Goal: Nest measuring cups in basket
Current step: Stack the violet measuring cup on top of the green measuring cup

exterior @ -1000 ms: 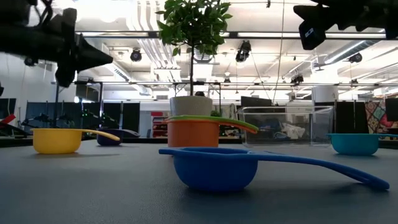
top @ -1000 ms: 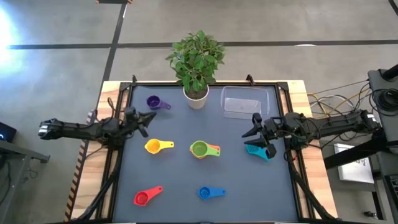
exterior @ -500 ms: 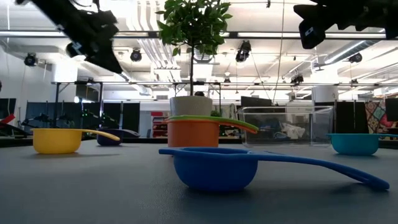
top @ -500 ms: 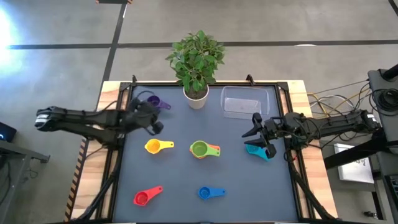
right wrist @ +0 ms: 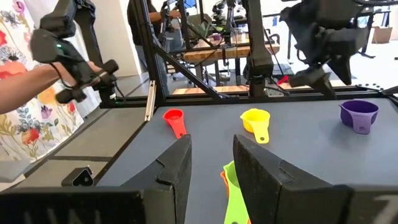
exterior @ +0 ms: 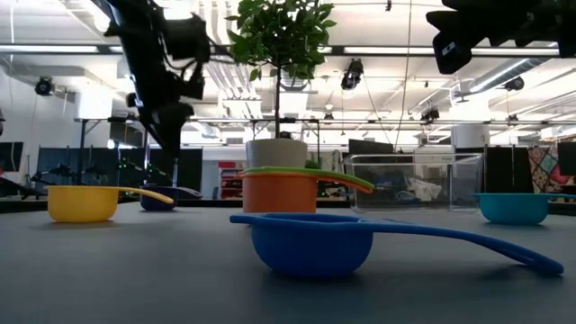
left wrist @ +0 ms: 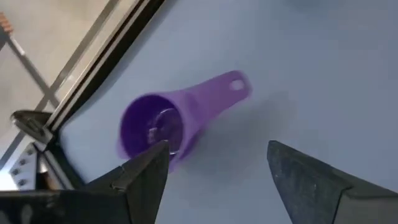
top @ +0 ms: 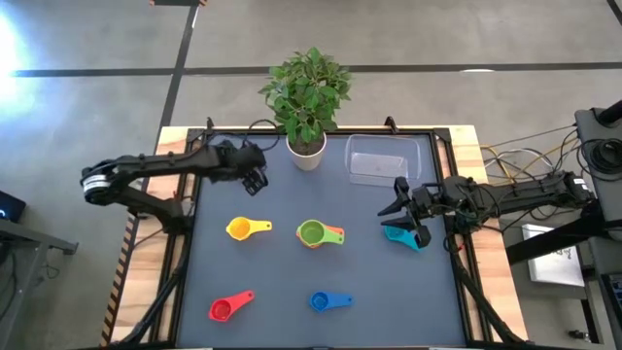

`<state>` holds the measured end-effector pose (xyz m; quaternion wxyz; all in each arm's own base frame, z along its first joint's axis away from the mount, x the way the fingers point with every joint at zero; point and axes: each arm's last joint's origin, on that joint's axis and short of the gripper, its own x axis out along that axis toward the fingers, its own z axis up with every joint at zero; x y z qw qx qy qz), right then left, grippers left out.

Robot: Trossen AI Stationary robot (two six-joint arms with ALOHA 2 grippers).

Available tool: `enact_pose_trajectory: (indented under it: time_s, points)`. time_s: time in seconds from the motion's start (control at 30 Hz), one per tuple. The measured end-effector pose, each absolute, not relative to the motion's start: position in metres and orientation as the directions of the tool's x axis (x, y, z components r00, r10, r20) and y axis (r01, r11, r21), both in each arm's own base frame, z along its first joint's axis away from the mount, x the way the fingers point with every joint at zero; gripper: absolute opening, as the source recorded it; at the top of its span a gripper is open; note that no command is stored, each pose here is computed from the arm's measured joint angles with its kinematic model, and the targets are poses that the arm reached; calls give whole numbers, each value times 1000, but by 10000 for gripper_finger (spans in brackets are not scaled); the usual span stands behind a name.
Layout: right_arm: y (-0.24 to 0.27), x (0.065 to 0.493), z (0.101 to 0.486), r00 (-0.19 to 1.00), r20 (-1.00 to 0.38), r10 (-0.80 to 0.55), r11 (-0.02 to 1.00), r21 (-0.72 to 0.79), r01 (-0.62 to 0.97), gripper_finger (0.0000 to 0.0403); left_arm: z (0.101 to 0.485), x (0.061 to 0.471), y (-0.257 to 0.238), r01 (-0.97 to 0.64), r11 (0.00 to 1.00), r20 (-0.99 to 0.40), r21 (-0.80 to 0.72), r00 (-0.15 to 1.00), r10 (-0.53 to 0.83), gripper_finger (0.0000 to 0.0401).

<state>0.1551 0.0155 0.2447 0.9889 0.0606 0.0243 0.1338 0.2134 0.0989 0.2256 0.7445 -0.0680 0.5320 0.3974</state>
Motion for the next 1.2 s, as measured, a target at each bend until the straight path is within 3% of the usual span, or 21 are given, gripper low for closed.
enact_pose_trajectory:
  time_s: [0.4,0.73,0.87,1.03,1.2]
  points:
    - [16,155,244,963,-39,267,957,127,-261,102,191,208,141,-648,676,-901,352,-37,433,231]
    - [16,155,242,962,-55,267,957,130,-259,101,153,210,159,-648,667,-907,367,-89,412,224]
    - [16,155,242,962,-56,267,958,125,-259,97,148,209,158,-636,676,-913,372,-118,391,166]
    - [16,155,242,962,-56,267,958,124,-259,97,156,206,156,-681,638,-915,360,-123,385,28]
    - [16,155,242,962,-57,267,958,124,-259,95,183,199,138,-795,551,-941,253,-69,332,5]
